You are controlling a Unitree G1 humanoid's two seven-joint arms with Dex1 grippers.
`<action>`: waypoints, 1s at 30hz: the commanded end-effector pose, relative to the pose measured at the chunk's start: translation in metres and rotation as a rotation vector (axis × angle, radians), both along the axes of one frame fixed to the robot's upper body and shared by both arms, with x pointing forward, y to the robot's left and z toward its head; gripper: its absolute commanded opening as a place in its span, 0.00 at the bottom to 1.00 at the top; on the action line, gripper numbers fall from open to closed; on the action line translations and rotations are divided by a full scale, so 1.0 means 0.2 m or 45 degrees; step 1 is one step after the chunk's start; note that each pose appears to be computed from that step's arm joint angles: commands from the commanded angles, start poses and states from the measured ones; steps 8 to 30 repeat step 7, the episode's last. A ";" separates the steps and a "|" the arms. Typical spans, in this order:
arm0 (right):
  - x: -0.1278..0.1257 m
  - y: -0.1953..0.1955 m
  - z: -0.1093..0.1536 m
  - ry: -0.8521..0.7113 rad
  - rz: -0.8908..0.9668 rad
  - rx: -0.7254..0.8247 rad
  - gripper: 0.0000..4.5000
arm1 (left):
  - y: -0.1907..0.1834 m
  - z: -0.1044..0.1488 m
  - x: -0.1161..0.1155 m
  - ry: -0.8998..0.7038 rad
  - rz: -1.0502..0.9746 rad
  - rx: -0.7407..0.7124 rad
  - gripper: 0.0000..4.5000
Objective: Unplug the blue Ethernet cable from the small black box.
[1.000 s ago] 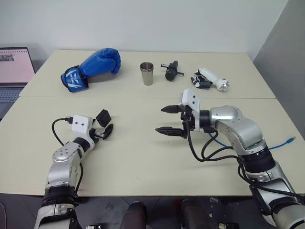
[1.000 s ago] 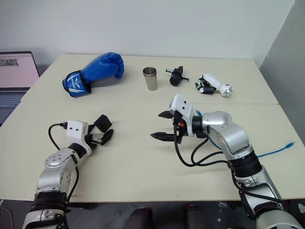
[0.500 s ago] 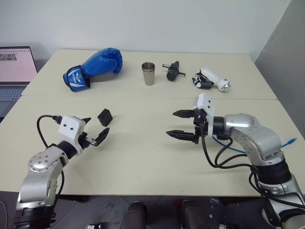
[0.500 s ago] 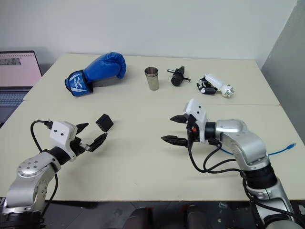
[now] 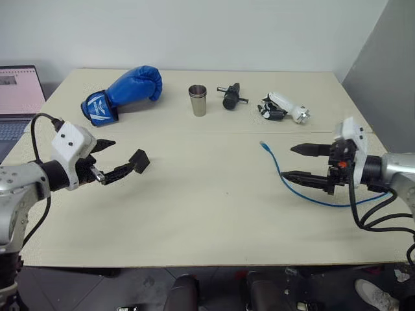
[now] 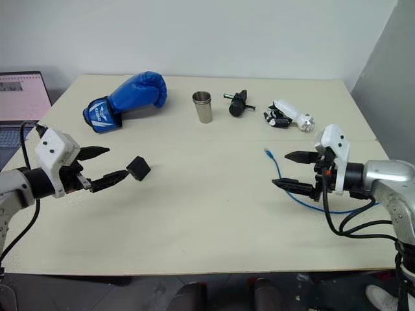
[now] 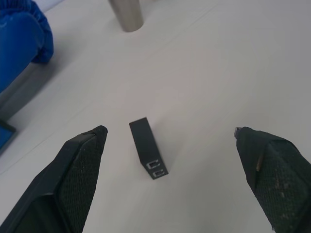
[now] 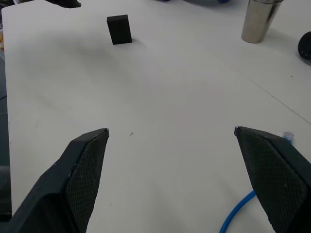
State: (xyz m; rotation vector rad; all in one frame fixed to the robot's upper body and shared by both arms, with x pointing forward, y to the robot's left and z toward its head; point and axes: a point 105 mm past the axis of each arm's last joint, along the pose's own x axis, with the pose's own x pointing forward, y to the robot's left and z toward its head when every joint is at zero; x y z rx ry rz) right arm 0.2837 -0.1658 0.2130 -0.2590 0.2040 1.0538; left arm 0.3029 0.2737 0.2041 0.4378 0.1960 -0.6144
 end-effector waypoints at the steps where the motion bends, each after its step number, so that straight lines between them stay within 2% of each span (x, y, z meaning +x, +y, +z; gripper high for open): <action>1: -0.01 -0.03 0.11 -0.072 0.007 0.011 0.98 | 0.02 0.06 -0.01 0.001 -0.031 0.015 1.00; 7: -0.01 -0.04 0.13 -0.076 -0.003 0.010 0.98 | 0.01 0.04 -0.02 0.064 -0.089 0.003 1.00; 30: -0.01 -0.04 0.13 -0.076 -0.003 0.010 0.98 | 0.01 0.04 -0.02 0.064 -0.089 0.003 1.00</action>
